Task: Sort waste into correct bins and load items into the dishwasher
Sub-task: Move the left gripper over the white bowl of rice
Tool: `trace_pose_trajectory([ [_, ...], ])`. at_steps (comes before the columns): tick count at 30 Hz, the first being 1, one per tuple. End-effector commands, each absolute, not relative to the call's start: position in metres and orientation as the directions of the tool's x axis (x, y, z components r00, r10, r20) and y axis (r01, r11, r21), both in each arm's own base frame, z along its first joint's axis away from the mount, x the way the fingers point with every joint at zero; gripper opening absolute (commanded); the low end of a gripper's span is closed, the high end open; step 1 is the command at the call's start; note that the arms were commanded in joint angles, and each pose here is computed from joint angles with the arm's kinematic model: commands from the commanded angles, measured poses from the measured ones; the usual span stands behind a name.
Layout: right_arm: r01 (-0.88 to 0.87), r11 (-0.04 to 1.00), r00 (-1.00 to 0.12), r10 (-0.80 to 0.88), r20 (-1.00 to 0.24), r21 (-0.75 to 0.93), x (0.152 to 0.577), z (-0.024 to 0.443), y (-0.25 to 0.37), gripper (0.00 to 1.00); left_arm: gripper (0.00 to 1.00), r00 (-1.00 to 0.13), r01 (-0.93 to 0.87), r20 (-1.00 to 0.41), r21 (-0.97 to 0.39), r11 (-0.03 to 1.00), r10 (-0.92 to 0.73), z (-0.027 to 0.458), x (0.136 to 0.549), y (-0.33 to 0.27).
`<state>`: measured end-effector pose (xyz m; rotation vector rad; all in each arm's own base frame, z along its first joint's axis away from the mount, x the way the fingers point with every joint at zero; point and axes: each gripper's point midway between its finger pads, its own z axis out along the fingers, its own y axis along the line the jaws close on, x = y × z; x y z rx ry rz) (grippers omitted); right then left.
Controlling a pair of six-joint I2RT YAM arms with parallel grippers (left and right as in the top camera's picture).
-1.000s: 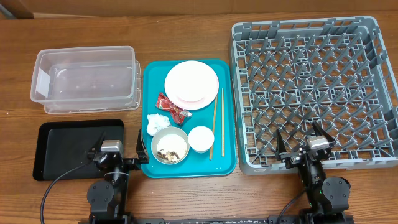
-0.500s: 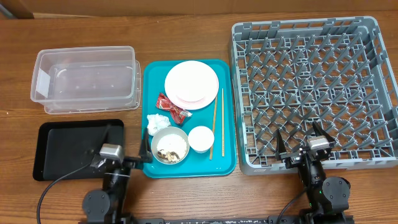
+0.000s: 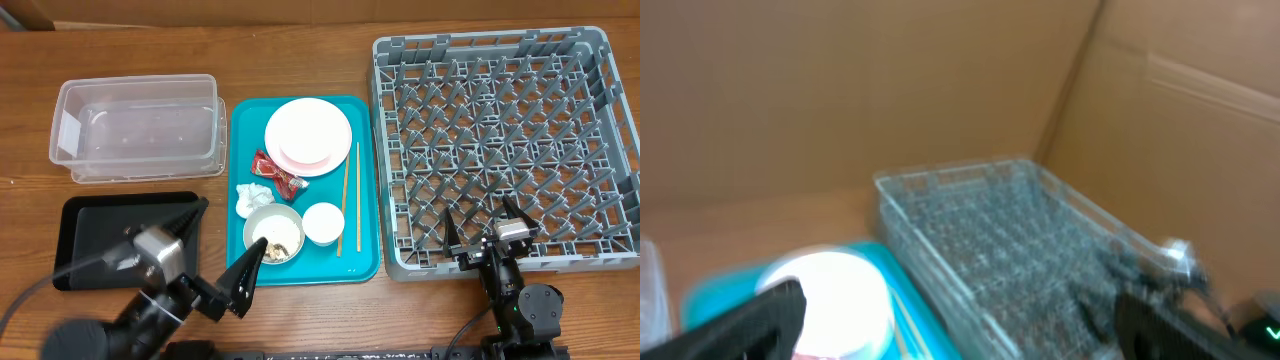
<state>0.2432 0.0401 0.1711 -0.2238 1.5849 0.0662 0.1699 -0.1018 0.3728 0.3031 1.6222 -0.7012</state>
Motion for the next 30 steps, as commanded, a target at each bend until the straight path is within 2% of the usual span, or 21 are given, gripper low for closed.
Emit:
trace_pose_trajectory([
  [1,-0.187,0.977,-0.002,-0.103,-0.995,-0.101,0.243,0.170,0.041,1.00,1.00,-0.358,0.616,-0.932,-0.275,0.738,-0.048,0.391,0.185,-0.114],
  [5,-0.187,0.977,-0.002,-0.103,-0.995,-0.101,0.243,0.170,0.041,1.00,1.00,-0.541,0.528,-0.841,-0.333,0.781,0.007,0.378,0.215,-0.105],
  [16,-0.187,0.977,-0.002,-0.103,-0.995,-0.101,0.243,0.170,0.041,1.00,0.99,-0.805,0.336,-0.592,-0.513,0.790,-0.042,0.303,0.293,-0.100],
  [19,-0.187,0.977,-0.002,-0.103,-0.995,-0.101,0.243,0.170,0.041,1.00,0.84,-0.874,0.216,-0.474,-0.576,0.788,-0.107,0.280,0.303,-0.098],
  [21,-0.187,0.977,-0.002,-0.103,-0.995,-0.101,0.243,0.170,0.041,1.00,0.76,-0.891,0.178,-0.439,-0.569,0.803,-0.114,0.270,0.306,-0.095],
  [24,-0.187,0.977,-0.002,-0.103,-0.995,-0.101,0.243,0.170,0.041,1.00,0.61,-0.917,0.081,-0.380,-0.476,0.876,-0.122,0.246,0.304,-0.074],
  [26,-0.187,0.977,-0.002,-0.103,-0.995,-0.101,0.243,0.170,0.041,1.00,0.43,-0.936,0.000,-0.326,-0.368,0.930,-0.129,0.229,0.294,-0.053],
  [27,-0.187,0.977,-0.002,-0.103,-0.995,-0.101,0.243,0.170,0.041,1.00,0.38,-0.940,-0.013,-0.316,-0.348,0.937,-0.130,0.226,0.292,-0.050],
  [30,-0.187,0.977,-0.002,-0.103,-0.995,-0.101,0.243,0.170,0.041,1.00,0.35,-0.956,-0.056,-0.261,-0.294,0.954,-0.136,0.218,0.278,-0.040],
])
